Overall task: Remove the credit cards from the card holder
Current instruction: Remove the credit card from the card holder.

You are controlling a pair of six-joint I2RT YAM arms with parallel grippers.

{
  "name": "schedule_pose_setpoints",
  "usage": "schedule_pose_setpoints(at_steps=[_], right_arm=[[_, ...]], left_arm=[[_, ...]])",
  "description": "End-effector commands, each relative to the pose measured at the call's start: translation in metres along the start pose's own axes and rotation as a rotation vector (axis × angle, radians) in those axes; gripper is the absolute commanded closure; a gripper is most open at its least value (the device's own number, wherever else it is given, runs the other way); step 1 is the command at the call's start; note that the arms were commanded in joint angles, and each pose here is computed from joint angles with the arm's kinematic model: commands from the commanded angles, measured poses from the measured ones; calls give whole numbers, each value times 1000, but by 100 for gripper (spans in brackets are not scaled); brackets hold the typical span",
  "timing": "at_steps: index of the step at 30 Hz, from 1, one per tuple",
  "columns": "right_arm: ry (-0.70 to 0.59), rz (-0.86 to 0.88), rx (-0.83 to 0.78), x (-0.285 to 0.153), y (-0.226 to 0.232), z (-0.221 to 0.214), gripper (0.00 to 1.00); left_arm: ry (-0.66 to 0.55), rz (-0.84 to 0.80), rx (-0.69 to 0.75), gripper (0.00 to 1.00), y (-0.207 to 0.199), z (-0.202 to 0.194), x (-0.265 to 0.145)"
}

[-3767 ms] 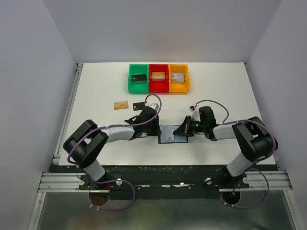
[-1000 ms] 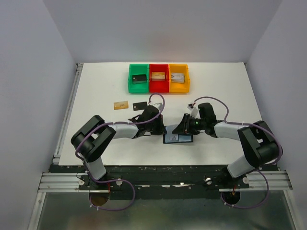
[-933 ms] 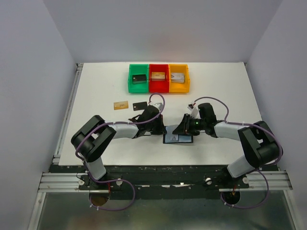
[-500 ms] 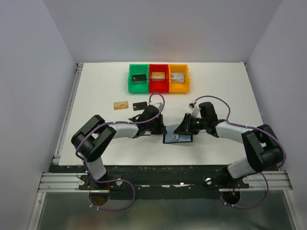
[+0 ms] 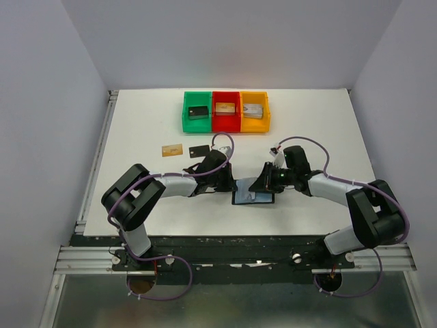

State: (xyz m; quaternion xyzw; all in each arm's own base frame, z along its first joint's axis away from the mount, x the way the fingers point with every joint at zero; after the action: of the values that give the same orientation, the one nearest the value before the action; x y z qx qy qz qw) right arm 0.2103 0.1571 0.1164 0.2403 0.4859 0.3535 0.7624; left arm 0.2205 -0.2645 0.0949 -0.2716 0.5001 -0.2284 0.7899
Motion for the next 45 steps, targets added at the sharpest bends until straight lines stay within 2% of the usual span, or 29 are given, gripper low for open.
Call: schedule_pose_setpoints(at_steps=[1,22,28,45], right_arm=[[-35,-12,-33,-5,5,8,78],[-68,-69,-49,-17,1,10,89],[-57,-123,-42,-25,0,7,99],[-85,-295,-94,-57,11,7,100]], left_arm=[[50,144,-15,100,27,-14,5],[43,153,-37,100,34,-17,2],[43,146,-35,100,33,-17,2],[17,78,22,100,14,-13,-4]])
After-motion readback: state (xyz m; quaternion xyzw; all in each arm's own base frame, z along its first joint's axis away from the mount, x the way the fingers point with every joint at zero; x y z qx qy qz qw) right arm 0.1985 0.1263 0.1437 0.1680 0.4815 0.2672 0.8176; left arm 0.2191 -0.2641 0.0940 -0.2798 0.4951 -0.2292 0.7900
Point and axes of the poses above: each gripper's point midway between its finger pads, its own x axis out along the fingers, its own y axis along the line the jaws close on, z = x × y, the point moved 10 cm from there along -x, back along the fingers, and after that the axes turned 10 degrees about -x, right-handed, at the moved point
